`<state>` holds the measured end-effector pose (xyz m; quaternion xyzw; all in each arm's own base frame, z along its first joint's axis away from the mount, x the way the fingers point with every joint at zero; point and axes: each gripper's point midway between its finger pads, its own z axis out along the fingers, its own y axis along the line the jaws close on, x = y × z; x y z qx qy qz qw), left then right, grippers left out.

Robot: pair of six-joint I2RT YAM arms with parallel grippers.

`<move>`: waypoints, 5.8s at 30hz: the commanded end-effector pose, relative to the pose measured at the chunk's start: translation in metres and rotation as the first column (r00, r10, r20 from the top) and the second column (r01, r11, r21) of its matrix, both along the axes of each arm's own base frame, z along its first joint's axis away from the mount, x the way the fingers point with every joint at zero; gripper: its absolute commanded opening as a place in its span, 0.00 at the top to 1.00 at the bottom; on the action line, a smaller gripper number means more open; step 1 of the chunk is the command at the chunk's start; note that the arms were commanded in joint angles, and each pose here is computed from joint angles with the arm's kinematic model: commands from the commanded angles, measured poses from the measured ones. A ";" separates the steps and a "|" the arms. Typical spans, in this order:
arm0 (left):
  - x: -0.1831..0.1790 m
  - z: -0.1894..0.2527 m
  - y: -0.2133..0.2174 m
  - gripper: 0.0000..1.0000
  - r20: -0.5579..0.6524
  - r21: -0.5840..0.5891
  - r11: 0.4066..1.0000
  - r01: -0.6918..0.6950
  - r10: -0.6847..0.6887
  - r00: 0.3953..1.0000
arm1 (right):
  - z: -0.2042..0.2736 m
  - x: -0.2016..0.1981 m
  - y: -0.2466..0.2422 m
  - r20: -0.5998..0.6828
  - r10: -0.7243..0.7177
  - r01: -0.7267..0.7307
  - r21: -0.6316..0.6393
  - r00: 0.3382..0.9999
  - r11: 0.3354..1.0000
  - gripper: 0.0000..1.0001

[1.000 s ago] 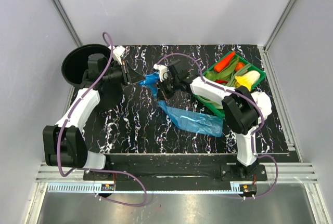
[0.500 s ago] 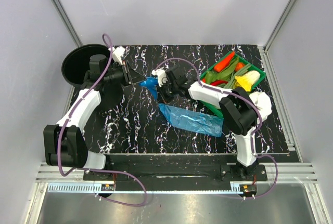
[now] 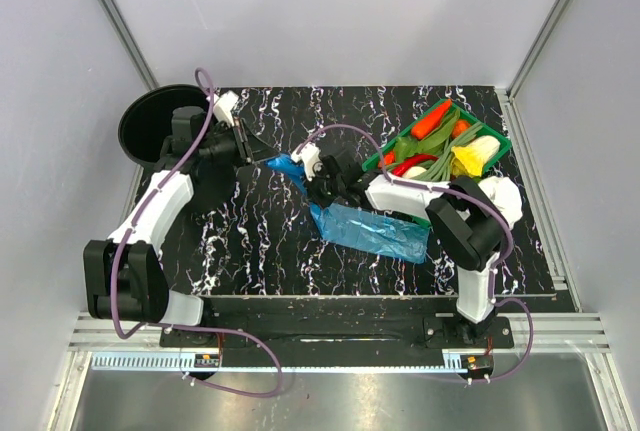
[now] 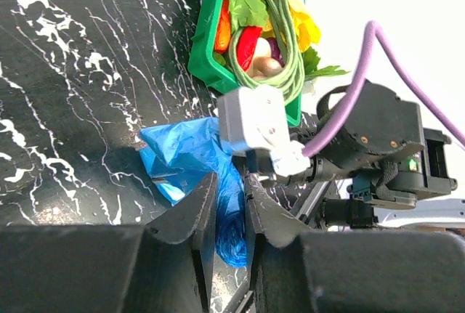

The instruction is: Put the trash bags into the trash bin

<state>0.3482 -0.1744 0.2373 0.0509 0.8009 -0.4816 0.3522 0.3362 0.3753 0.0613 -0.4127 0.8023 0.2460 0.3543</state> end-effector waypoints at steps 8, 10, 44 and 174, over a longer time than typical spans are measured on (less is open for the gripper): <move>0.047 0.080 0.052 1.00 0.253 0.008 0.974 -0.226 0.217 0.943 | -0.035 -0.015 -0.054 0.063 -0.005 0.019 -0.237 0.998 0.971 1.00; 0.049 0.083 0.055 1.00 0.257 0.012 0.970 -0.242 0.231 0.938 | -0.035 -0.017 -0.060 0.078 0.002 0.018 -0.257 0.997 0.966 1.00; -0.018 -0.136 -0.047 0.44 -0.168 0.435 0.847 0.305 -0.256 0.952 | -0.026 -0.042 -0.097 0.027 0.019 -0.008 -0.368 0.999 0.930 1.00; -0.016 -0.186 -0.074 1.00 -0.130 0.550 0.751 0.366 -0.357 0.925 | 0.000 0.007 -0.114 -0.356 -0.013 -0.038 -0.136 0.934 0.990 0.14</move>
